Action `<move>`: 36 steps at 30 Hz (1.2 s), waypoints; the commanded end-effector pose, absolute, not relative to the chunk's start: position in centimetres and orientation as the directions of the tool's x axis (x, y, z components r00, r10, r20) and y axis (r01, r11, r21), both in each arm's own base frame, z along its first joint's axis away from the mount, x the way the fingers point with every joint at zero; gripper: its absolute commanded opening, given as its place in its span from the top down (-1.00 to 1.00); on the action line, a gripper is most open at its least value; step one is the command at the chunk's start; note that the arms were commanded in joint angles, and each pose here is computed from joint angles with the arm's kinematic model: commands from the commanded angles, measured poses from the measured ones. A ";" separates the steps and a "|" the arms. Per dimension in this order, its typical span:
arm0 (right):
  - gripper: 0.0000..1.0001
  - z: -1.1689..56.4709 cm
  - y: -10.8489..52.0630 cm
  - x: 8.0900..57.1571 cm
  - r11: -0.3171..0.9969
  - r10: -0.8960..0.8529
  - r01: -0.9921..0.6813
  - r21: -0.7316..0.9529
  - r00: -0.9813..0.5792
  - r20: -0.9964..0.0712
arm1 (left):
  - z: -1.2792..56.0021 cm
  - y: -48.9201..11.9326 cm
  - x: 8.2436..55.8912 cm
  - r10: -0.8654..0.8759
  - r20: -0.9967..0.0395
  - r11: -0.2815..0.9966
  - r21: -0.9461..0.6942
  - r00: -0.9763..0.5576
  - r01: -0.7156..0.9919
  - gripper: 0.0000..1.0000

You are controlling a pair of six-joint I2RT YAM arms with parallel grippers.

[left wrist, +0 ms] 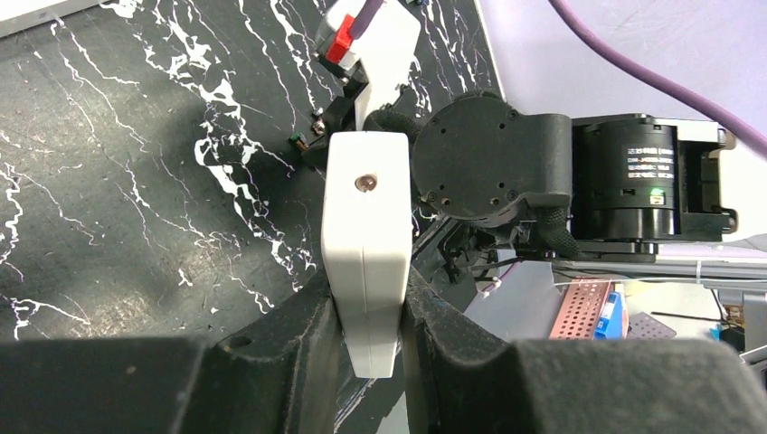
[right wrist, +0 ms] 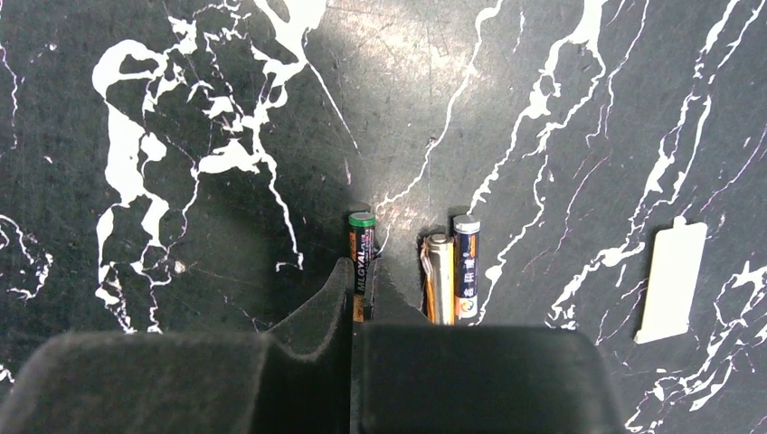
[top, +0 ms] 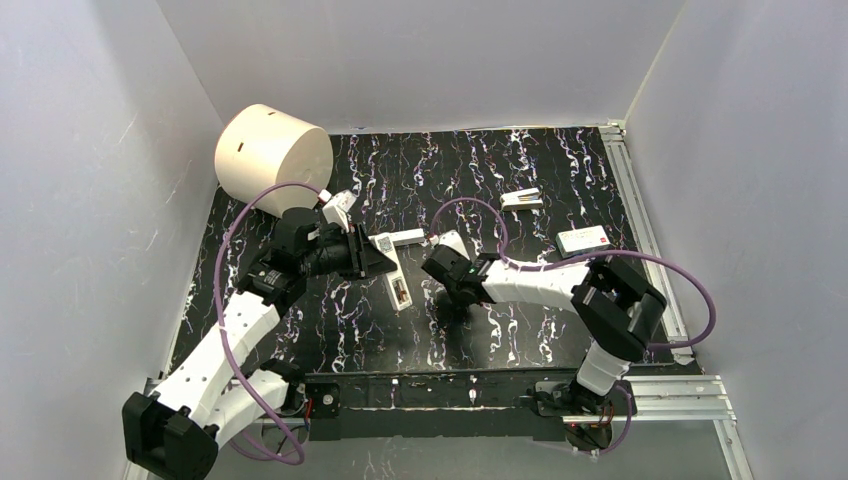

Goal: Load the batteries into the remote control
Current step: Pick up the battery from the center of the board, then load the battery into the remote control.

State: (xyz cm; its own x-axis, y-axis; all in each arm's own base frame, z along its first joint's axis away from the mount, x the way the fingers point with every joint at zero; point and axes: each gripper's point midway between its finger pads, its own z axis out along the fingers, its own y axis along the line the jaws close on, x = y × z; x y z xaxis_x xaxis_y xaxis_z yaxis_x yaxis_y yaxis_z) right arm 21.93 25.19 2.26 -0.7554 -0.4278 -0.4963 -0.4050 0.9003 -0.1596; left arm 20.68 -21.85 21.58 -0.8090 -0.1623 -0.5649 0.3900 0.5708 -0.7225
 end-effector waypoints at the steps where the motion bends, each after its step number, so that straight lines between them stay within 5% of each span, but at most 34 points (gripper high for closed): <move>1: 0.96 5.1 26.4 21.6 0.912 -0.377 -0.403 -0.076 -0.753 -0.539 | 21.5 -21.7 20.9 -0.166 -0.557 0.584 -0.720 -0.814 0.374 1.00; 8: 0.96 12.6 30.6 20.5 0.853 -0.241 -0.479 0.207 -0.714 -0.658 | 19.4 -23.1 21.7 -0.229 -0.421 0.536 -0.807 -0.878 0.248 1.00; 18: 0.96 20.4 34.0 16.6 0.653 -0.169 -0.586 0.479 -0.730 -0.663 | 19.5 -25.5 22.7 -0.250 -0.329 0.407 -0.889 -0.911 0.210 1.00; 36: 0.91 20.8 33.8 16.4 0.659 -0.189 -0.586 0.472 -0.736 -0.650 | 19.4 -25.6 22.6 -0.272 -0.306 0.368 -0.909 -0.912 0.196 1.00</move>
State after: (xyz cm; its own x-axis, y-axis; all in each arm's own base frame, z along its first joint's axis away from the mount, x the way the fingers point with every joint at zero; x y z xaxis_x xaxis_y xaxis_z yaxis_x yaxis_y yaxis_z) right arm 15.93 33.32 18.83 -0.7539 -0.2097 -0.6227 -0.5746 0.6701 0.4700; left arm 23.14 -25.40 18.32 -0.9132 -0.2859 -0.2903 0.1596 0.4047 -0.9004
